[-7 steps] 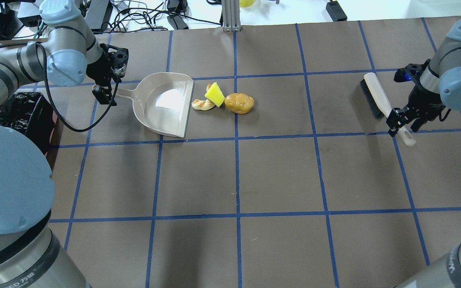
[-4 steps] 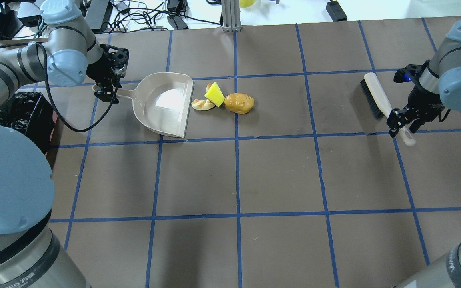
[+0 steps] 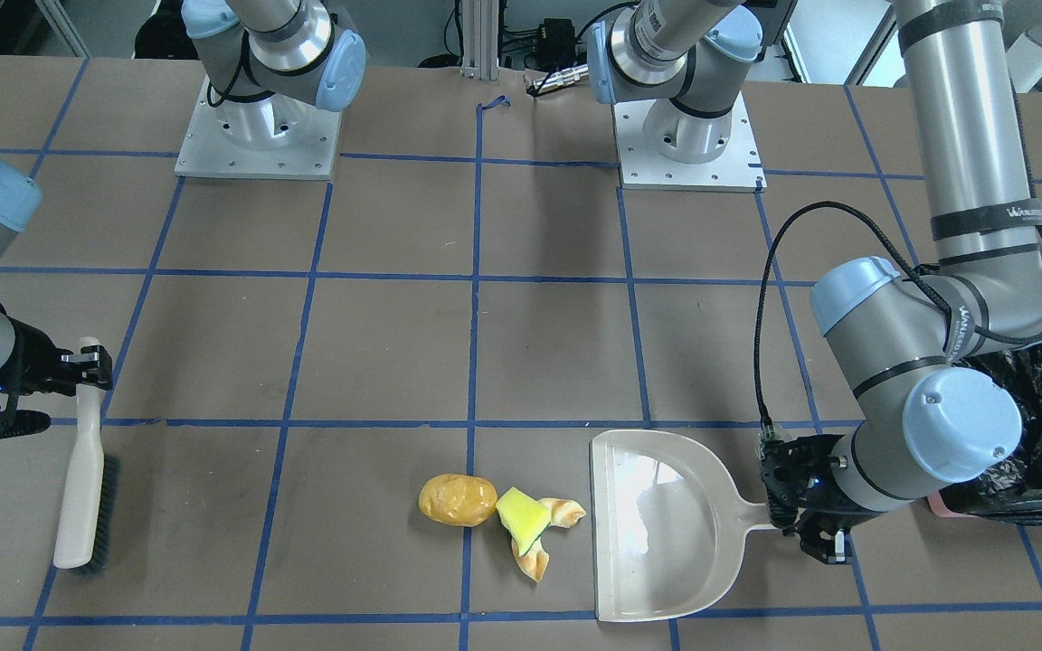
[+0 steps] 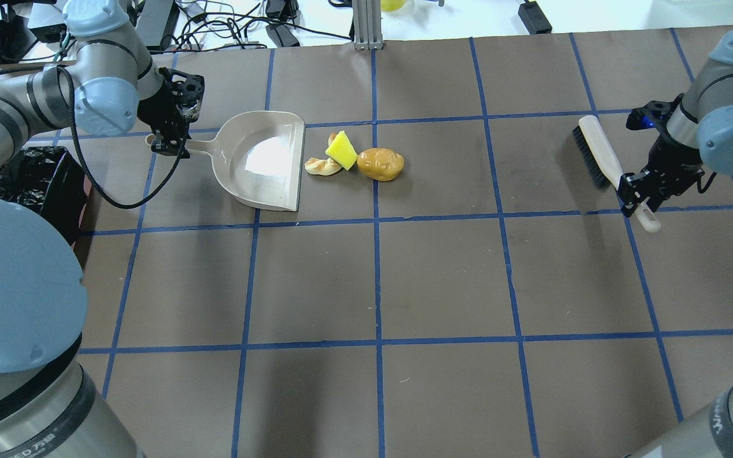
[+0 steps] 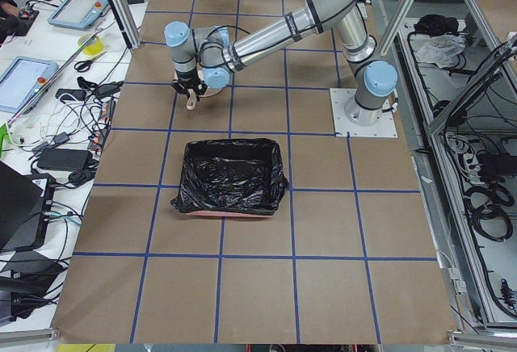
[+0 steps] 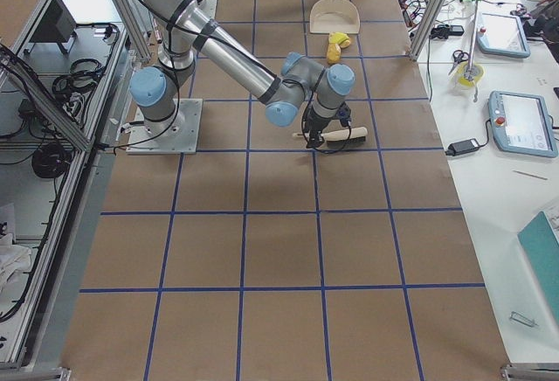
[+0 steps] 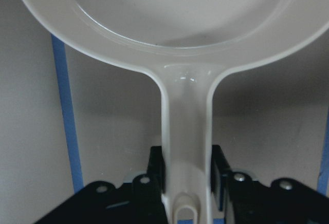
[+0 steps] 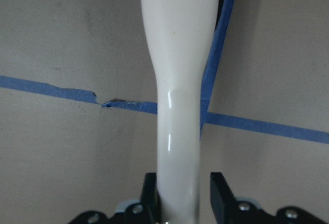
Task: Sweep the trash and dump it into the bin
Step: 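Close the left gripper on the dustpan handle while the right gripper grasps the brush, then lift the white brush with the right gripper and carry it toward the debris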
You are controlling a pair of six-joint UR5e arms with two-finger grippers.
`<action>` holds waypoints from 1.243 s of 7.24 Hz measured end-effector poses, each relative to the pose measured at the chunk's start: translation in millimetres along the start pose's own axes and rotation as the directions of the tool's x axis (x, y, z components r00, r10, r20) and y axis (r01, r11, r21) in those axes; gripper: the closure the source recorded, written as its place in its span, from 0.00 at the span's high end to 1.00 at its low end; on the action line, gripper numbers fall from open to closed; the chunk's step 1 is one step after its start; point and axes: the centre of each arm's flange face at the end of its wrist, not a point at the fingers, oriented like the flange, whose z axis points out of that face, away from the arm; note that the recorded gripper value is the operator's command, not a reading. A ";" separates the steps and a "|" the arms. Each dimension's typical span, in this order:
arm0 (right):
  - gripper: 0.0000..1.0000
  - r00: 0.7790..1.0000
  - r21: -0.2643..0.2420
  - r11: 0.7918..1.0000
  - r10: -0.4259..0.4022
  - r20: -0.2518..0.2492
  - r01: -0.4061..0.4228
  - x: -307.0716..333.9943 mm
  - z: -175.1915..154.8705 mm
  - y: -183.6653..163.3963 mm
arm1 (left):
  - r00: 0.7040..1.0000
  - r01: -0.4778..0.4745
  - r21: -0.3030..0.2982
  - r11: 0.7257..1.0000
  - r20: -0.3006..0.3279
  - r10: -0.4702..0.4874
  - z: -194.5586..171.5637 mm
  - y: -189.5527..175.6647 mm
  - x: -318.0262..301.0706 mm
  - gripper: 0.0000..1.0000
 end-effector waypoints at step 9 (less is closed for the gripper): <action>0.00 0.999 0.072 0.997 0.039 -0.031 -0.036 -92.2 -63.3 -28.0 | 1.000 -0.006 -0.087 0.996 -0.016 0.005 -1.2 -9.8 0.5 0.00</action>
